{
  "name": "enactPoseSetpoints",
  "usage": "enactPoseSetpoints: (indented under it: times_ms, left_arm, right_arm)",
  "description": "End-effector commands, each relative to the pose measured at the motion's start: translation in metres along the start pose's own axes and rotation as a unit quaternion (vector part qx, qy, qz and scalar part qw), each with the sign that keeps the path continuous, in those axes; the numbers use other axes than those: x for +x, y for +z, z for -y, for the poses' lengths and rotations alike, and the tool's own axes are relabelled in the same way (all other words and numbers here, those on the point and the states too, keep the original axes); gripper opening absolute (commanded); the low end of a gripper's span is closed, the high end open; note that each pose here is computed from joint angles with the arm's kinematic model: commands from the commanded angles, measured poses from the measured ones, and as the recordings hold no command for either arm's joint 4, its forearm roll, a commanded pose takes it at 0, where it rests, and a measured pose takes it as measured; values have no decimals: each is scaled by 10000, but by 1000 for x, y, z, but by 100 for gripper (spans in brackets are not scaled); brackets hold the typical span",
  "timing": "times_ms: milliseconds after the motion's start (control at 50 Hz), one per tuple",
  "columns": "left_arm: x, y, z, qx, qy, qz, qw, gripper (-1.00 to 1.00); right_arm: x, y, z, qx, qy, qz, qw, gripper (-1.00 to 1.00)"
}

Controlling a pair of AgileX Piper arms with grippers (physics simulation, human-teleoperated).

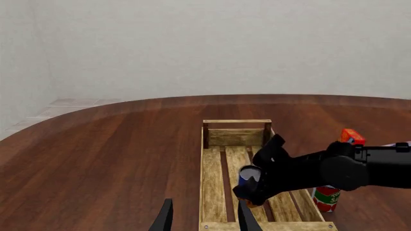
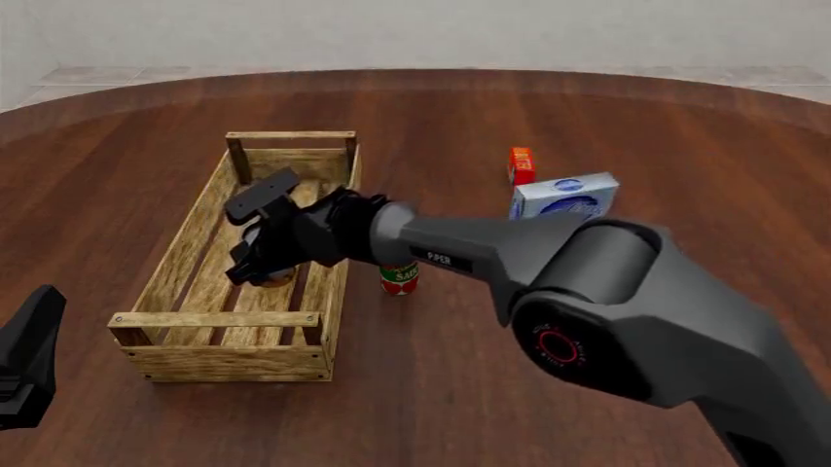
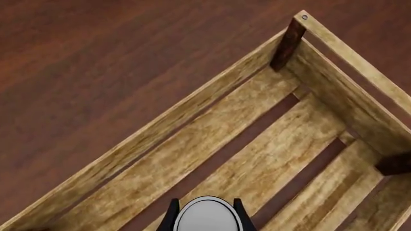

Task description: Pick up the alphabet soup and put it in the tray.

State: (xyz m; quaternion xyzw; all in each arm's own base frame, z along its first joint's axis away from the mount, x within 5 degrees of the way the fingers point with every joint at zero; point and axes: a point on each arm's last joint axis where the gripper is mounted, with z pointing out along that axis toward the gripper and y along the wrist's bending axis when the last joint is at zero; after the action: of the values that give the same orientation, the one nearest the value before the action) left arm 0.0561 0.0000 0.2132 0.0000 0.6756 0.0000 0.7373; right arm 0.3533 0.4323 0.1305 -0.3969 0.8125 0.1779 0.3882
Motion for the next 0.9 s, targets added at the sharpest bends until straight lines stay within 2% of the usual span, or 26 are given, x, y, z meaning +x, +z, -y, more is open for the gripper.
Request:
enactPoseSetpoints:
  times_ms: [20, 480, 500, 900]
  left_arm:
    - [0, 0, 0, 0, 0, 0, 10000, 100]
    - [0, 0, 0, 0, 0, 0, 10000, 100]
    - [0, 0, 0, 0, 0, 0, 10000, 100]
    - [0, 0, 0, 0, 0, 0, 10000, 100]
  right_arm:
    - [6, 10, -1, -14, 152, -58, 9999, -100]
    - [14, 21, 3, 14, 164, -195, 9997, -100]
    - [14, 21, 4, 22, 153, -187, 9997, 100]
    - [-1, 1, 1, 2, 102, -8, 9999, 100]
